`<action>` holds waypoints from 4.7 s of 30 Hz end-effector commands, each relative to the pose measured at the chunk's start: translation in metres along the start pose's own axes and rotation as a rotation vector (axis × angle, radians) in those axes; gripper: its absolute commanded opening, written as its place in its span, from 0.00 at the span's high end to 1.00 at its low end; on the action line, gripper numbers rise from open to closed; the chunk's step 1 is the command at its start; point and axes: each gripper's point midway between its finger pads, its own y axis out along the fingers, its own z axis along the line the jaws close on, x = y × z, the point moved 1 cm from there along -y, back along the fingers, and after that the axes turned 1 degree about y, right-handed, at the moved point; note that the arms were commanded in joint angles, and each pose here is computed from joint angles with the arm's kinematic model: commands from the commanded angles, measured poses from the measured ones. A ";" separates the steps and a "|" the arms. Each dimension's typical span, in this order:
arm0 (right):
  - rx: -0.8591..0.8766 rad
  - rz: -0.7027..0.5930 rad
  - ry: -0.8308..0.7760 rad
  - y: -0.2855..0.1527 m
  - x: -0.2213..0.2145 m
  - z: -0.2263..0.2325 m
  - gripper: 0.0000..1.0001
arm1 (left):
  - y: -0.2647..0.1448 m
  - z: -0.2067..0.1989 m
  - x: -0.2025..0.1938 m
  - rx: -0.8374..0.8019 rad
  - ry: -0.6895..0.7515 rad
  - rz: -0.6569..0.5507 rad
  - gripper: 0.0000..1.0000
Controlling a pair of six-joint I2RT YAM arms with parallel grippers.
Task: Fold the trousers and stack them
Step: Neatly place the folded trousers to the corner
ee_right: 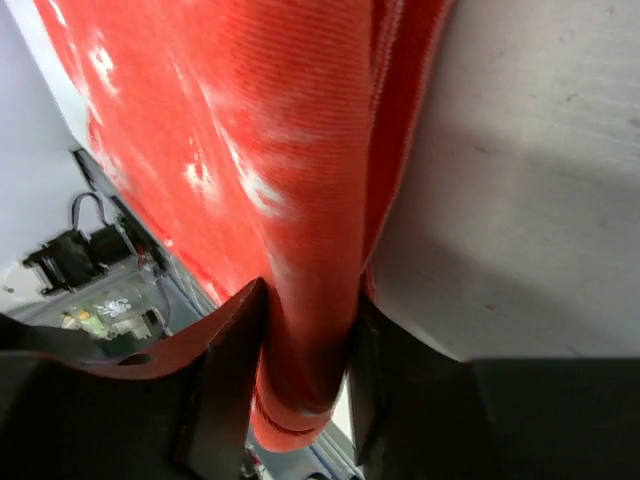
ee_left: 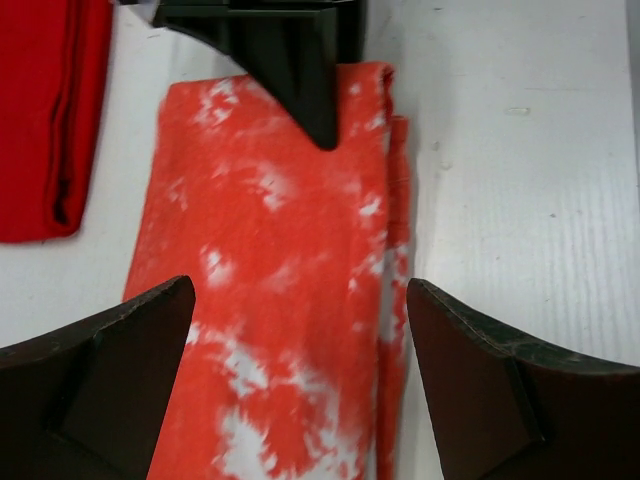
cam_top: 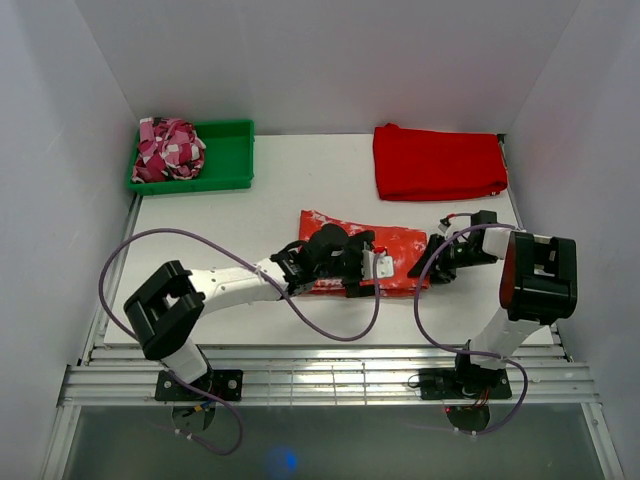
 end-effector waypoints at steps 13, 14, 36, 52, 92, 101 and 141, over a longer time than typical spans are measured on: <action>0.211 -0.071 0.061 -0.014 0.026 0.075 0.92 | 0.075 -0.030 -0.016 0.037 0.078 0.000 0.02; 0.224 -0.067 0.082 -0.014 0.025 0.076 0.92 | 0.082 -0.026 -0.022 0.063 0.070 0.019 0.02; 0.112 -0.097 0.103 -0.024 0.042 0.066 0.10 | 0.081 0.009 -0.033 0.301 0.043 0.041 1.00; 0.129 -0.218 0.336 -0.017 0.028 0.049 0.10 | 0.096 0.039 -0.011 0.343 -0.084 0.017 1.00; 0.098 -0.480 0.390 0.004 0.070 0.050 0.92 | 0.034 0.020 0.026 0.137 -0.431 0.065 0.11; 0.030 -0.426 0.300 0.007 0.055 0.039 0.92 | -0.112 0.041 -0.045 0.259 -1.089 0.242 0.08; -0.153 -0.382 -0.033 -0.017 0.066 0.038 0.92 | -0.069 0.057 -0.128 0.186 -1.753 0.079 1.00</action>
